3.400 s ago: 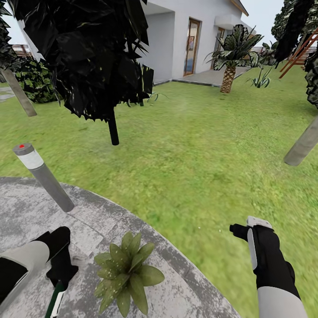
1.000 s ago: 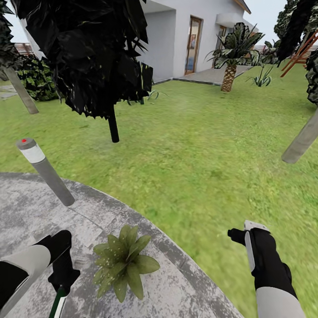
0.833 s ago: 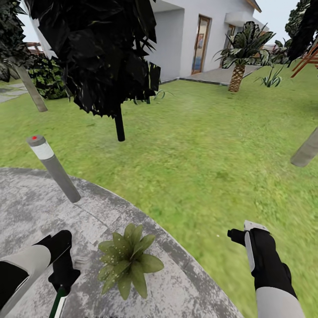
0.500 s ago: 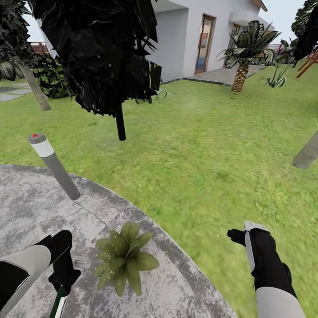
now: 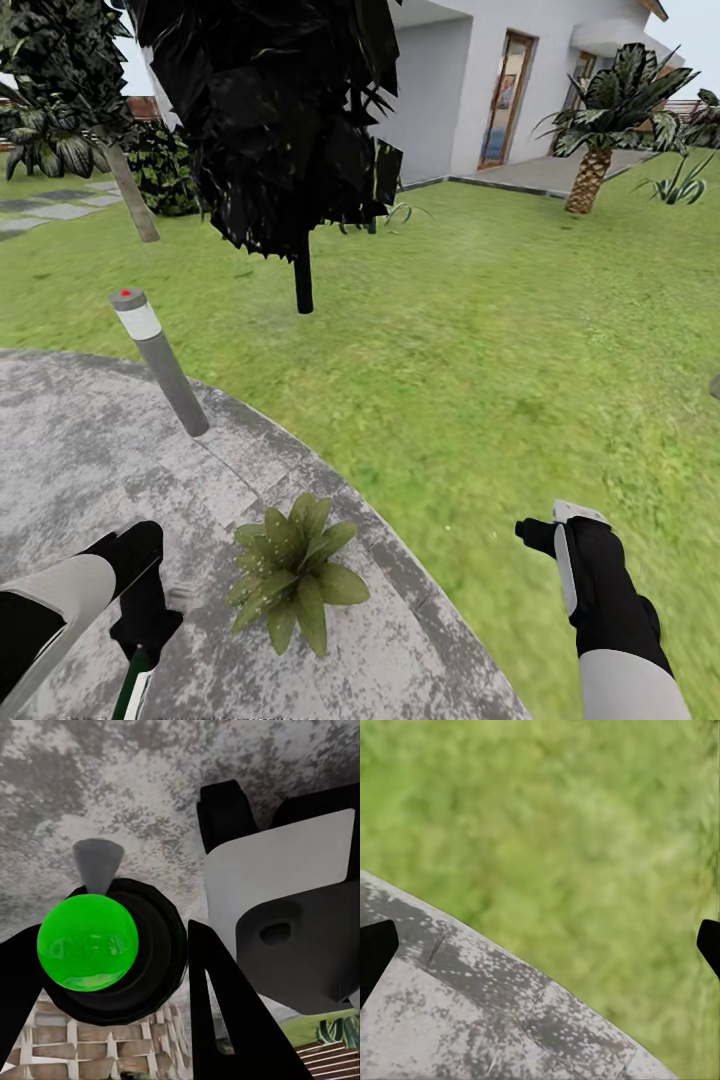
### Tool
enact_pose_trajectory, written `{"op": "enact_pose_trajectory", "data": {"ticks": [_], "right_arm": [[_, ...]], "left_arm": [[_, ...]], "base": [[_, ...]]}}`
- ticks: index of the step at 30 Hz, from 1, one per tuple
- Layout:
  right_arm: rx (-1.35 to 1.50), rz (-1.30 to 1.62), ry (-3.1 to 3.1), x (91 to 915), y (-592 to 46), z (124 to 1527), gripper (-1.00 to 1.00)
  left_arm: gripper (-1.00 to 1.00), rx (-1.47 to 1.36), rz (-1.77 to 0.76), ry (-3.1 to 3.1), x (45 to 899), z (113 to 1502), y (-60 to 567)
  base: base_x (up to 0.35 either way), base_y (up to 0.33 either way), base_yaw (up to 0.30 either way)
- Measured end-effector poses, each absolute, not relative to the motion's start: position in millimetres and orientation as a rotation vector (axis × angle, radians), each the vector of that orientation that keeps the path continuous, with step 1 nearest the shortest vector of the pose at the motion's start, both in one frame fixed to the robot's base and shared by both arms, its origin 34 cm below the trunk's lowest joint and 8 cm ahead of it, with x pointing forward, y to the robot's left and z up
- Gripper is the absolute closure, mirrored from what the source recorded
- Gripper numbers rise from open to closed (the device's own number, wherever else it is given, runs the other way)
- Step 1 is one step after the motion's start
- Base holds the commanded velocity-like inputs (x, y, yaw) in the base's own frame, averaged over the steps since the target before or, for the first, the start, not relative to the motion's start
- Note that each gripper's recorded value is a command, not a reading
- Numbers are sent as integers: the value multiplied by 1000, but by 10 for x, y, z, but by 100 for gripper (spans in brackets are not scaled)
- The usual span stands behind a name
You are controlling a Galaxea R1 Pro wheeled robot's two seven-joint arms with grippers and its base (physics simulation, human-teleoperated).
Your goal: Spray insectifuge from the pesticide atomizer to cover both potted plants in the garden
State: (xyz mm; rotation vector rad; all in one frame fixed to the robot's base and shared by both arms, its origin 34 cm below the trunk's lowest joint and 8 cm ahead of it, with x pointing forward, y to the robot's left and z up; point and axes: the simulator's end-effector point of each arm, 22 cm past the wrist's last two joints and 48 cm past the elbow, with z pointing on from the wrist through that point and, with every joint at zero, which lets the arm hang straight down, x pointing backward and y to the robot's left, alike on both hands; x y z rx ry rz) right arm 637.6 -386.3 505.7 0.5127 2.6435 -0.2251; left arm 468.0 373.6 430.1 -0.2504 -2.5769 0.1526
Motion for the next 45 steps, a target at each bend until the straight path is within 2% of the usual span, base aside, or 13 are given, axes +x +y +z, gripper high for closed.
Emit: {"op": "enact_pose_trajectory", "data": {"ticks": [11, 23, 34, 45], "right_arm": [[512, -225, 2642, 6376, -3871, 5061, -100], [512, -227, 2646, 6372, -3872, 5042, -100], [513, -227, 2647, 6367, -3872, 5037, -100], [513, -224, 2645, 6372, -3870, 5048, -100]], "left_arm": [[100, -250, 153, -2577, 4681, 4301, 3734], [100, -260, 150, -2574, 4694, 4289, 3717], [100, -320, 184, -2568, 4735, 4249, 3407], [100, -320, 177, -2566, 4726, 4258, 3429]], "base": [[0, -239, 15], [0, -15, 226], [0, -296, 9], [44, -29, -53]]}}
